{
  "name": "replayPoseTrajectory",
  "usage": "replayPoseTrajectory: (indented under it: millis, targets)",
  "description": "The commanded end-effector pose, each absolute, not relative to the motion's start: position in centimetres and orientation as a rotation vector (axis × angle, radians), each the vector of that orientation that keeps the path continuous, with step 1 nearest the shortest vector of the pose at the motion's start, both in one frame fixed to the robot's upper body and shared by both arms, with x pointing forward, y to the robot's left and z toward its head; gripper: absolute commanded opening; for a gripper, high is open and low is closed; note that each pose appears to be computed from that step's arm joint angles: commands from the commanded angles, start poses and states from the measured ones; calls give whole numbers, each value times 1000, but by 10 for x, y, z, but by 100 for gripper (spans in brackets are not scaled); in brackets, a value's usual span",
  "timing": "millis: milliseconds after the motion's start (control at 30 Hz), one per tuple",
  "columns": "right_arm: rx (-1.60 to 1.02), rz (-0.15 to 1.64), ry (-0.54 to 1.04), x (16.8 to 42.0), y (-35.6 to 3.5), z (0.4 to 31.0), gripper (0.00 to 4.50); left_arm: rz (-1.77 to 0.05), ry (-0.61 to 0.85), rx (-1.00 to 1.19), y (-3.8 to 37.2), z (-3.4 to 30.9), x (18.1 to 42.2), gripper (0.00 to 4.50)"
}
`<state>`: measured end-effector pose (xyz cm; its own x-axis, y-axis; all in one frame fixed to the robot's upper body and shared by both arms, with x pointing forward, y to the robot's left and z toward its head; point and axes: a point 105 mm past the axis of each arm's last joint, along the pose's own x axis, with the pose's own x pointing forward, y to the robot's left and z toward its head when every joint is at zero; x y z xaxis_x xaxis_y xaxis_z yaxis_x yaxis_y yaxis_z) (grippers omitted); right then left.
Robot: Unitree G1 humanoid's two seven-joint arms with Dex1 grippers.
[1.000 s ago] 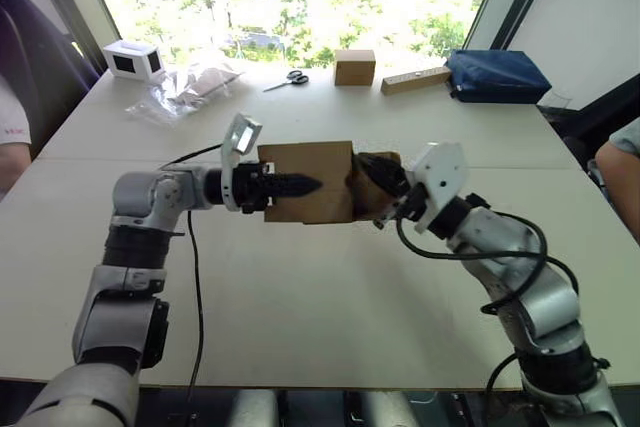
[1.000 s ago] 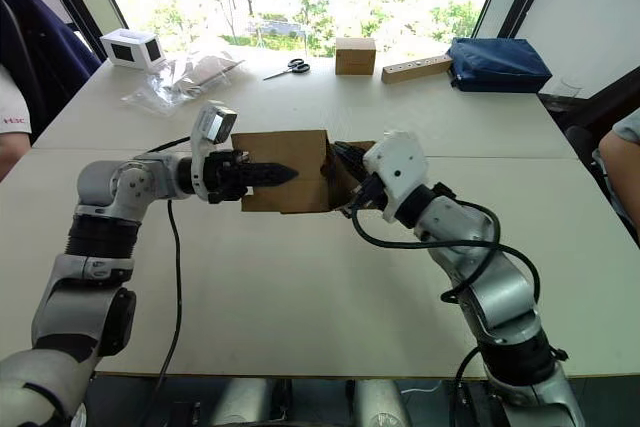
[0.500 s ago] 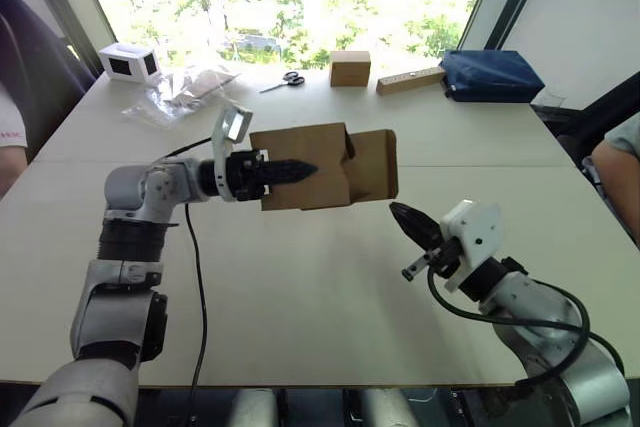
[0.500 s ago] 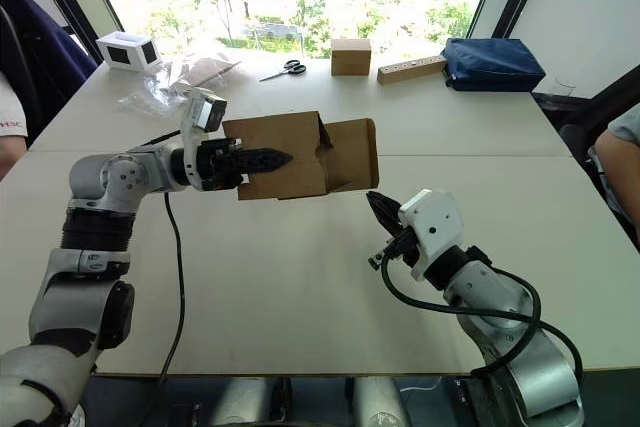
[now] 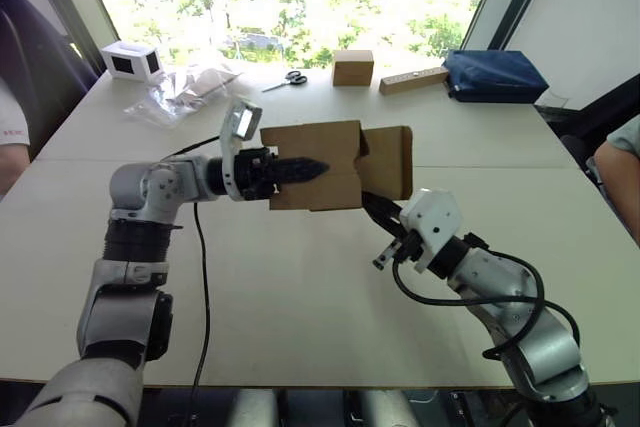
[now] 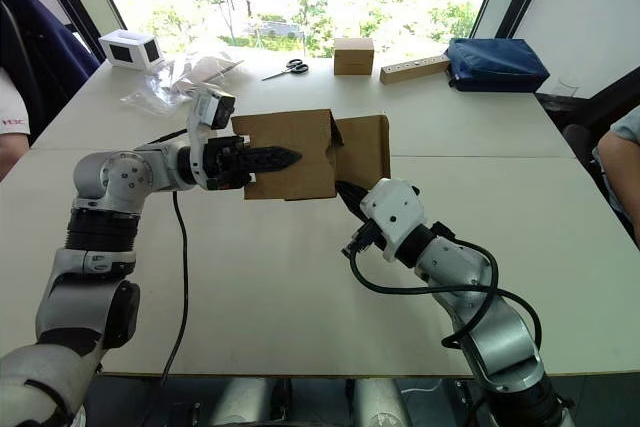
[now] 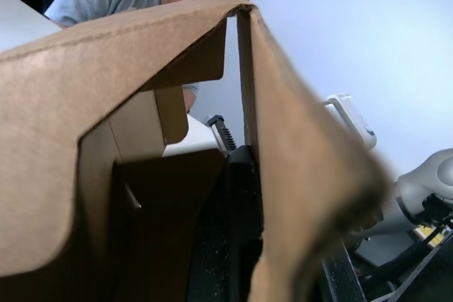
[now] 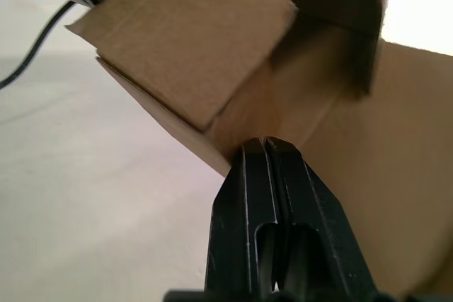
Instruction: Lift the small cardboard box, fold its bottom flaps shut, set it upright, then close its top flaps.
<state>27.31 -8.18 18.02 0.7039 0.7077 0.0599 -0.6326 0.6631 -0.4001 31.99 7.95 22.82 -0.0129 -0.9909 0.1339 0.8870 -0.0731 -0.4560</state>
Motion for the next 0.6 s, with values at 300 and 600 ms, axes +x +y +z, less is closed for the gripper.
replayPoseTrajectory:
  millis: [300,600]
  targets:
    - [-330,751,-296,269,-97,212,0,-1609,203,-471,79,242,316,4]
    - [114,546,-228,257,-180,229,24,-1617,213,-480,84,247,310,1]
